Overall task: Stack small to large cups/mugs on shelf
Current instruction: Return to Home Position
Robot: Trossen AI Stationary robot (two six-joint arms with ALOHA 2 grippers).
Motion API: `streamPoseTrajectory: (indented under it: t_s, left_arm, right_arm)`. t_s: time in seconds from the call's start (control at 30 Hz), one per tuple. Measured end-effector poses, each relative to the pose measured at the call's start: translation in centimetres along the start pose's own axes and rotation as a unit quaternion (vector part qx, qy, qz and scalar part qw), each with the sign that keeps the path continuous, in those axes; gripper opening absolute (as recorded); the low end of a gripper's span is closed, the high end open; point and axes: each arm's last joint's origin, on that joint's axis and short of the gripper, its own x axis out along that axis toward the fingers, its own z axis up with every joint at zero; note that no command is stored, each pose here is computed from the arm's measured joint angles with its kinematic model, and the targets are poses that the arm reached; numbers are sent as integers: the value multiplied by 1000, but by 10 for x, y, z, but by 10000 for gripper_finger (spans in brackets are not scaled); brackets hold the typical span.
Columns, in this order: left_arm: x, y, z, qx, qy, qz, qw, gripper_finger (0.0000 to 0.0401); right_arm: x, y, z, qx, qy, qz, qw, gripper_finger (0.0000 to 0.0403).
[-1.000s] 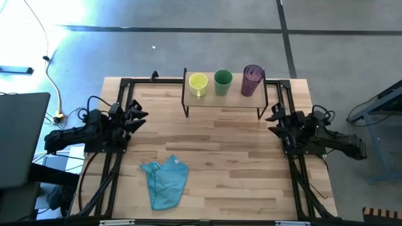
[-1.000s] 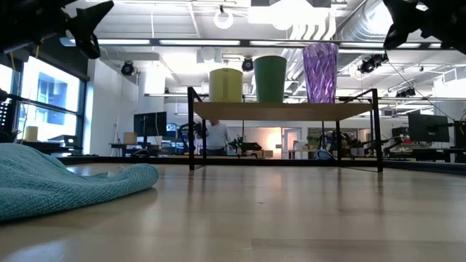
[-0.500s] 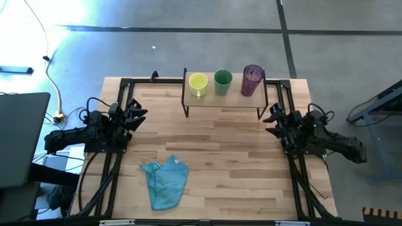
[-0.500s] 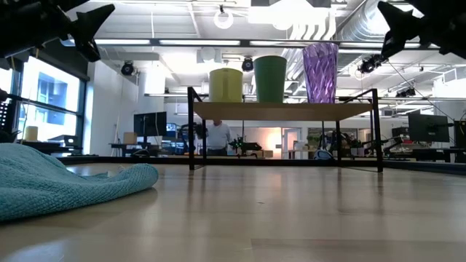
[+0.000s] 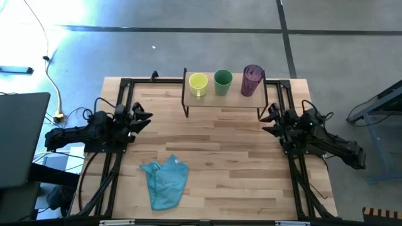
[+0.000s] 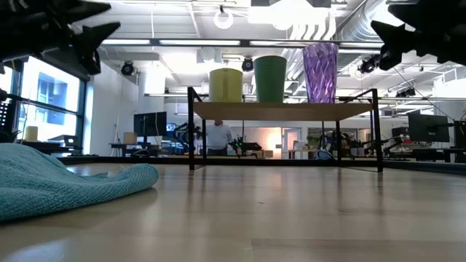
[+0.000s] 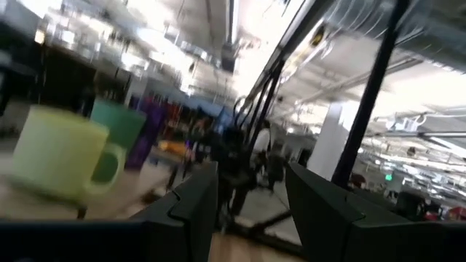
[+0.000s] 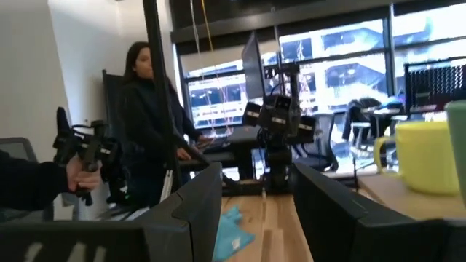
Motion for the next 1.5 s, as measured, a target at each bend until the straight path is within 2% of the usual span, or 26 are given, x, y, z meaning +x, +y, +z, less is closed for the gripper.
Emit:
streamPoseTrajectory:
  t_s: [0.1,0.23,0.4,0.47,0.53,0.63,0.73,1.07,1.23,1.5]
  left_arm:
    - [0,1,-6,-17,30,7,999,150]
    - [0,1,-7,-10,34,6,999,150]
    - [0,3,-7,-3,31,24,999,150]
    - [0,3,-7,-4,33,25,999,150]
    - [0,3,-8,-6,37,27,999,150]
    - [0,3,-8,-6,36,29,999,150]
    - [0,4,-8,-6,36,38,999,150]
    - [-1,4,-10,-14,42,41,998,150]
    - [-1,5,-11,-11,52,45,998,150]
    - [-2,8,-19,-19,93,58,994,150]
  right_arm:
    - [0,-1,-3,9,15,-2,1000,155]
    - [0,-2,-7,-1,32,-11,999,155]
    - [-1,-9,-7,-38,15,-120,992,155]
    - [-1,-9,-4,-55,-8,-139,989,155]
    - [-1,-9,-5,-51,-38,-132,989,155]
    - [1,-5,-10,-18,-18,-99,995,155]
    - [4,1,-11,-23,-17,-78,997,155]
    - [9,13,-16,-37,-17,-109,993,155]
    - [8,12,-24,-31,21,-167,985,155]
    - [8,12,-29,-37,43,-188,980,155]
